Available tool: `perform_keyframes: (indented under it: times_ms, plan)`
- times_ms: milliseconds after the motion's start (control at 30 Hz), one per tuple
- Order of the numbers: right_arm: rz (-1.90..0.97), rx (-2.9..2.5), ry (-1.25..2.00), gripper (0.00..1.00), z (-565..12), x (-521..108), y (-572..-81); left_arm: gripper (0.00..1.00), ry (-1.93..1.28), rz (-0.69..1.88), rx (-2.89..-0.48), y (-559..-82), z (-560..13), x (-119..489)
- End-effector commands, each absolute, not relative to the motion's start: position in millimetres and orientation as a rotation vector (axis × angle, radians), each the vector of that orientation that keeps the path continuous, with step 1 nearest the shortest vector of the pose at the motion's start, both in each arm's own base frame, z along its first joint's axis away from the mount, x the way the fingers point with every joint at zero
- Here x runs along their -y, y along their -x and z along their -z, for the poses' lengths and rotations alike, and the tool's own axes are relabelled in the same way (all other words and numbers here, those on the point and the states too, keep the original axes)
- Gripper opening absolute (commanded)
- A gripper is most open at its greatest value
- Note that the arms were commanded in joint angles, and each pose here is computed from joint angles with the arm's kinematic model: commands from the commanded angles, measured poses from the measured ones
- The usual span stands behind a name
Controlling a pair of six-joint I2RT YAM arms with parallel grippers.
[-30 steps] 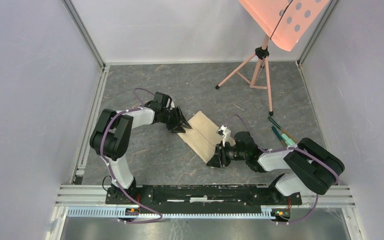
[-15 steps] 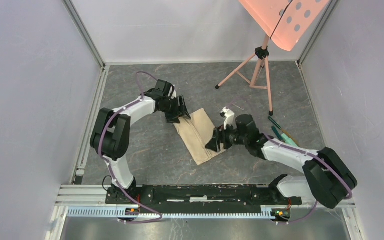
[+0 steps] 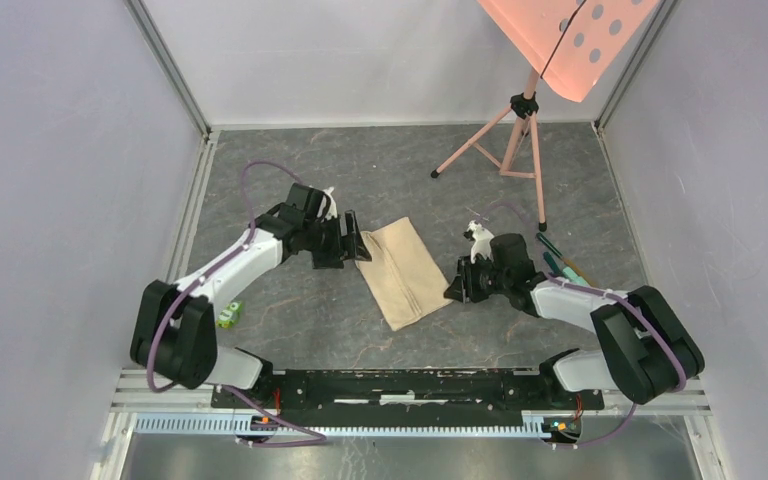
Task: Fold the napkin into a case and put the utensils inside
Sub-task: Rotate the 2/3-rectangle-folded napkin at the center of the board, then pick up the 2/3-rectangle-folded napkin from the center of the board.
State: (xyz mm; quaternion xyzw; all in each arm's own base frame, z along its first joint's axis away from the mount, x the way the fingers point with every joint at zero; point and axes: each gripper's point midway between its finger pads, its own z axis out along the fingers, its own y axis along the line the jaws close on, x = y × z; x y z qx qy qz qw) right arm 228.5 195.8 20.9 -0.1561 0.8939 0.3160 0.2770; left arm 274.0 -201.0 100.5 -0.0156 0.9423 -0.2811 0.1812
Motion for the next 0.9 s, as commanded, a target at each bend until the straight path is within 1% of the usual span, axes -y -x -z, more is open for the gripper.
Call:
perform_keyframes:
  times_ms: [0, 67, 133, 167, 200, 300, 333, 400, 433, 467, 633, 767, 867]
  plan:
    - [-0.991, -2.370, 0.404, 0.30, -21.7, -221.9, -202.4, 0.83, -0.040, 0.815, -2.617, -247.7, -116.6, 204.8]
    - [-1.094, -2.323, 0.410, 0.28, -34.7, -249.8, -184.6, 0.82, -0.045, 0.815, -2.617, -235.8, -117.1, 209.9]
    - [-1.208, -2.283, 0.404, 0.29, -49.5, -273.6, -169.7, 0.81, -0.056, 0.804, -2.621, -222.7, -116.8, 217.7]
    - [-1.236, -2.275, 0.385, 0.34, -53.8, -277.0, -167.9, 0.81, -0.063, 0.791, -2.619, -216.7, -116.7, 221.6]
    - [-1.224, -2.280, 0.349, 0.40, -55.0, -274.0, -170.6, 0.81, -0.059, 0.784, -2.619, -210.8, -117.6, 225.2]
    - [-0.991, -2.321, 0.248, 0.68, -44.8, -237.3, -192.8, 0.79, -0.054, 0.756, -2.605, -193.5, -120.7, 239.9]
    - [-0.907, -2.348, 0.214, 0.74, -40.2, -220.1, -199.8, 0.78, -0.061, 0.741, -2.602, -187.6, -120.3, 245.8]
    - [-0.761, -2.387, 0.168, 0.83, -33.5, -187.7, -211.0, 0.73, -0.081, 0.719, -2.605, -175.1, -118.9, 260.4]
    - [-0.706, -2.391, 0.155, 0.85, -33.1, -174.4, -216.0, 0.72, -0.103, 0.708, -2.608, -167.7, -118.7, 269.8]
    - [-0.667, -2.383, 0.141, 0.87, -33.6, -163.1, -221.2, 0.72, -0.119, 0.672, -2.609, -164.6, -115.2, 277.4]
    - [-0.569, -2.408, 0.085, 0.87, -28.5, -125.7, -226.9, 0.70, -0.248, 0.462, -2.684, -147.3, -95.1, 319.4]
    - [-0.624, -2.422, 0.074, 0.87, -23.9, -120.2, -223.7, 0.71, -0.313, 0.377, -2.709, -146.5, -80.5, 343.4]
    - [-0.656, -2.408, 0.098, 0.87, -25.4, -123.9, -221.8, 0.69, -0.348, 0.316, -2.737, -149.0, -68.0, 355.1]
